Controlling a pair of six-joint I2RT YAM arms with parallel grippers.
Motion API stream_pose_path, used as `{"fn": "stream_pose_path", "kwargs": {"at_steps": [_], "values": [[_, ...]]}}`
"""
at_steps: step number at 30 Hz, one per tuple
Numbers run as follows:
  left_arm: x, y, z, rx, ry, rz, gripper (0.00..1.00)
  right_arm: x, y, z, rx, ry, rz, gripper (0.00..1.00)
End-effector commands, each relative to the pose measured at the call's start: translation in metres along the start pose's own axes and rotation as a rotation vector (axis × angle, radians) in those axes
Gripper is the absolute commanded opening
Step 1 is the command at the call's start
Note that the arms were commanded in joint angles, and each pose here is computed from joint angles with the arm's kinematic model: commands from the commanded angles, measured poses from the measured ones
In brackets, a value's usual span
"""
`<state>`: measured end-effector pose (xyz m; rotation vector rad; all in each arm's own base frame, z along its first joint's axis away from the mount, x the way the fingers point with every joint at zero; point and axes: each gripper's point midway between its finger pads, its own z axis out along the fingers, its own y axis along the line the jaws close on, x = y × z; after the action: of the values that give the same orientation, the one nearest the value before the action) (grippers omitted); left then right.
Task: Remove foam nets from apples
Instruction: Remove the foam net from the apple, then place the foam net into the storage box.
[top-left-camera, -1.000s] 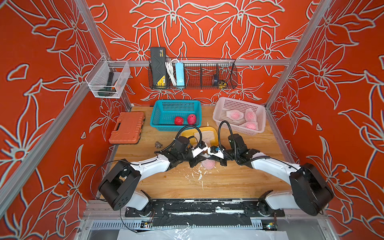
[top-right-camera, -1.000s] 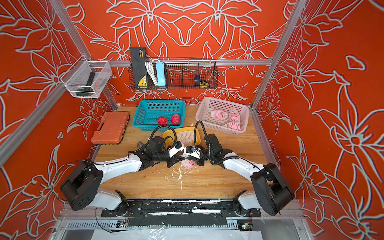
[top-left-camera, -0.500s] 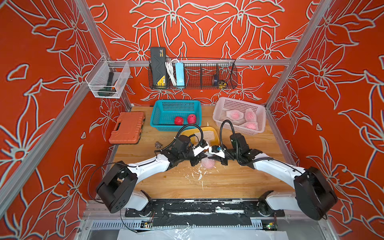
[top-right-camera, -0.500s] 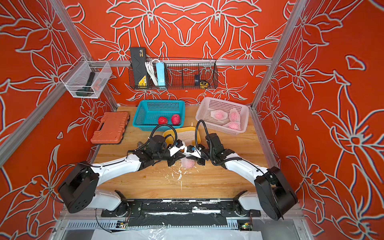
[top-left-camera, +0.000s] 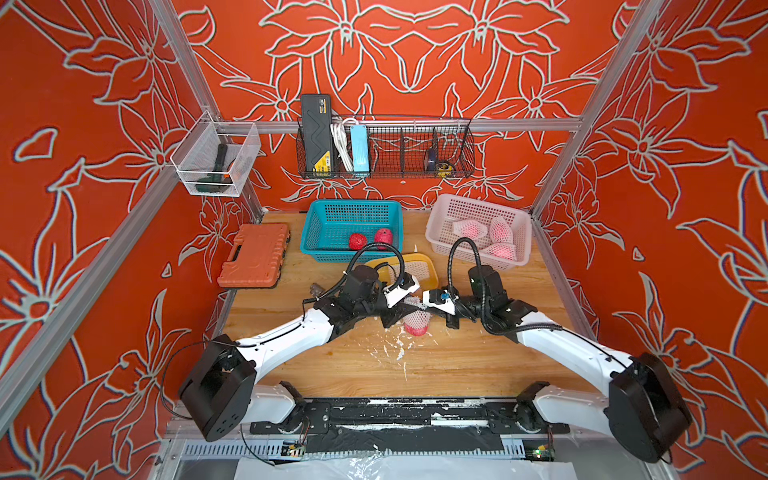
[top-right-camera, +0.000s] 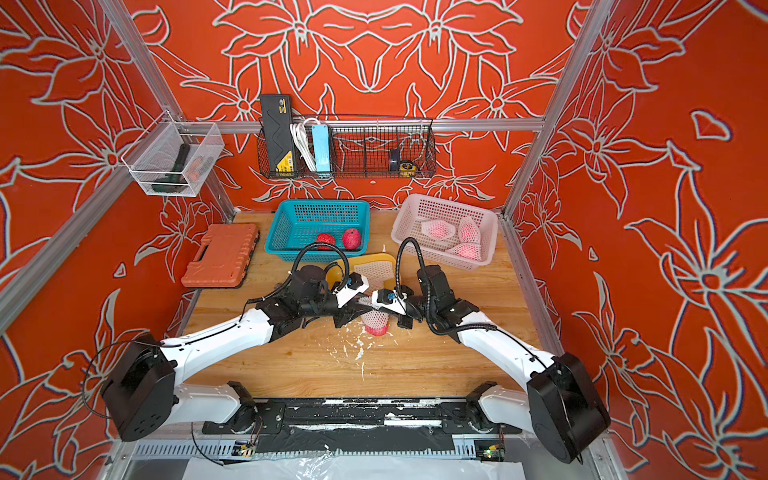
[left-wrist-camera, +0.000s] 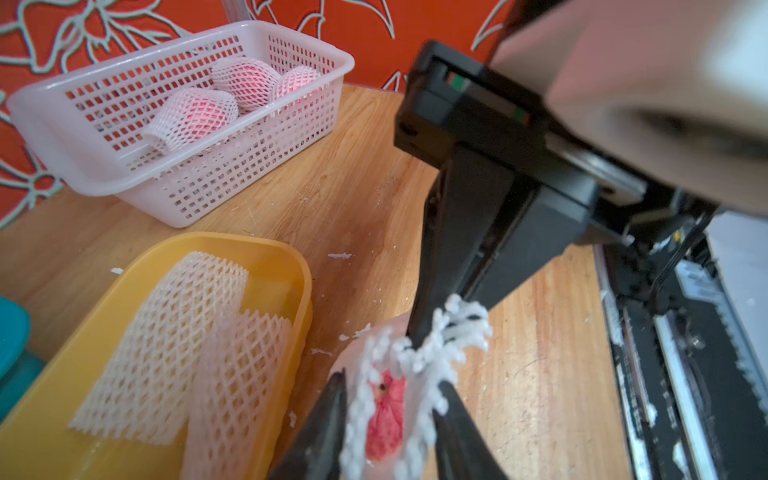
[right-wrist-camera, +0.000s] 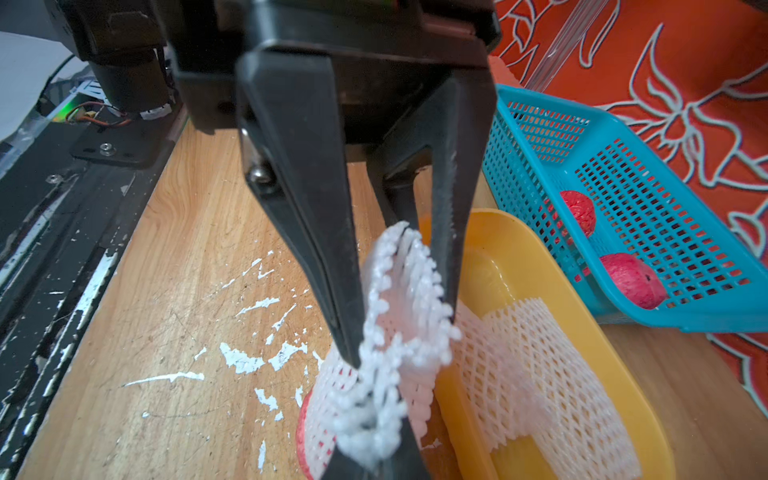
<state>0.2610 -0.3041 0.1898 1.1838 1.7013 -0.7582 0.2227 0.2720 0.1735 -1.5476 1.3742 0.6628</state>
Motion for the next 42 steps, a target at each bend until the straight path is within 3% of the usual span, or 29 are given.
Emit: {"fn": "stream_pose_path", "kwargs": {"at_steps": [1, 4, 7, 12, 17, 21, 28, 37, 42], "values": [[-0.028, 0.005, -0.012, -0.046, -0.063, 0.007, 0.55, -0.009, -0.012, -0.01, 0.057, 0.023, -0.001, 0.05], [-0.048, 0.021, -0.025, -0.155, -0.112, 0.013, 0.76, -0.015, -0.026, -0.02, 0.121, 0.072, 0.006, 0.06], [-0.06, 0.049, -0.045, -0.302, -0.138, -0.005, 0.86, -0.013, -0.041, -0.029, 0.179, 0.157, -0.009, 0.08], [-0.05, 0.086, -0.075, -0.414, -0.149, -0.109, 0.87, -0.018, -0.061, -0.039, 0.247, 0.226, -0.07, 0.08], [-0.019, 0.106, -0.085, -0.499, -0.076, -0.185, 0.87, -0.014, -0.093, -0.039, 0.316, 0.323, -0.127, 0.07], [0.005, 0.115, -0.09, -0.554, -0.034, -0.248, 0.87, 0.005, -0.113, -0.025, 0.309, 0.426, -0.176, 0.08], [0.03, 0.119, -0.097, -0.621, 0.018, -0.271, 0.87, 0.028, -0.129, 0.025, 0.242, 0.467, -0.251, 0.12], [0.041, 0.116, -0.102, -0.64, 0.049, -0.264, 0.87, 0.031, -0.118, 0.08, 0.114, 0.438, -0.232, 0.27], [0.044, 0.114, -0.101, -0.63, 0.064, -0.247, 0.87, 0.021, -0.101, 0.085, 0.035, 0.377, -0.179, 0.5]]}}
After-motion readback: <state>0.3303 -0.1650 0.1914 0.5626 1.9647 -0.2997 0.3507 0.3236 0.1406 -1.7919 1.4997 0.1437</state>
